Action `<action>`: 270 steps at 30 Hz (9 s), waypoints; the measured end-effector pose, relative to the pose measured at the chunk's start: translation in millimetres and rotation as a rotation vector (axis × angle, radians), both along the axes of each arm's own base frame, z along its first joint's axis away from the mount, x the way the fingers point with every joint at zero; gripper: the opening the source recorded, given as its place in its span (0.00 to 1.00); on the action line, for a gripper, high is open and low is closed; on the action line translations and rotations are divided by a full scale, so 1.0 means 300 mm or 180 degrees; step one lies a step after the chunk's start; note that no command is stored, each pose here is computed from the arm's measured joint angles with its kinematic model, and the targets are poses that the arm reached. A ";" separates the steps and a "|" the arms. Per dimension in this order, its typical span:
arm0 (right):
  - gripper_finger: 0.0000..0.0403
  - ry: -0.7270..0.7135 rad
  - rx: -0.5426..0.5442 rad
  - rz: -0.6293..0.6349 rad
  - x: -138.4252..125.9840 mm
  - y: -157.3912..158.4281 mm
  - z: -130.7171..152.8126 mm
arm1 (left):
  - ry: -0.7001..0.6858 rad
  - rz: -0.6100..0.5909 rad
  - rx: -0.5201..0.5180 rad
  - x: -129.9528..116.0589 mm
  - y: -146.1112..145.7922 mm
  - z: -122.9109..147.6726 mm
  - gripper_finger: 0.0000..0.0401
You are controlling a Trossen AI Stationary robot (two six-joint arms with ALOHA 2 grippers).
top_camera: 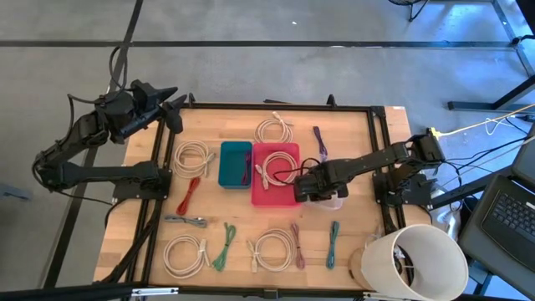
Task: Pick & Place USB Port
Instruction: Put the purple charger cable into the transparent bin, then put the white charger cable into the pink bin
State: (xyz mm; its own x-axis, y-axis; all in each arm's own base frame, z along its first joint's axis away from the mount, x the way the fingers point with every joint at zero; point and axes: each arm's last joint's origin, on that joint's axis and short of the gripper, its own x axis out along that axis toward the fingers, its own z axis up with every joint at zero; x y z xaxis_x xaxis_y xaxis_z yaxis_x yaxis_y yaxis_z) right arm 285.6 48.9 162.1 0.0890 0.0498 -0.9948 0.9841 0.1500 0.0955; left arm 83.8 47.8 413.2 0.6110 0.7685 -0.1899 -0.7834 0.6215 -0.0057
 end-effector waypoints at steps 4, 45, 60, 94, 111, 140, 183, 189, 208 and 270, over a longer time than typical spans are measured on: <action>0.08 -0.0128 0.0034 -0.0003 0.004 0.000 -0.018 | -0.0001 0.0000 0.0000 0.000 0.000 0.000 0.43; 0.46 0.0052 -0.1739 0.0450 0.015 -0.120 0.628 | -0.0056 0.0024 -0.0046 0.001 0.000 0.000 0.43; 0.45 0.0191 -0.1936 0.1248 0.007 -0.339 0.720 | -0.0310 -0.0142 -0.0448 0.028 0.003 -0.012 0.43; 0.45 -0.0523 -0.0961 0.1762 0.365 -0.787 0.211 | -0.0624 -0.0310 -0.0669 0.121 0.032 -0.004 0.43; 0.45 -0.0178 -0.0893 0.1533 0.355 -0.886 0.074 | -0.0623 -0.0372 -0.0686 0.123 0.031 -0.004 0.43; 0.02 -0.0225 -0.0669 0.1748 0.380 -0.894 -0.031 | -0.0612 -0.0458 -0.0719 0.124 0.029 -0.006 0.43; 0.02 0.0012 -0.1286 0.2518 0.328 -0.390 0.642 | -0.0552 -0.0535 -0.0681 0.125 0.027 -0.006 0.43; 0.02 -0.0140 -0.1163 0.2479 0.344 -0.255 0.641 | -0.0551 -0.0535 -0.0679 0.125 0.027 -0.006 0.43; 0.02 0.0062 -0.0580 0.2543 0.381 -0.148 0.410 | -0.0503 -0.0554 -0.0651 0.125 0.027 -0.007 0.43; 0.10 -0.0151 -0.0350 0.2462 0.360 -0.389 -0.016 | -0.0476 -0.0558 -0.0633 0.125 0.027 -0.008 0.43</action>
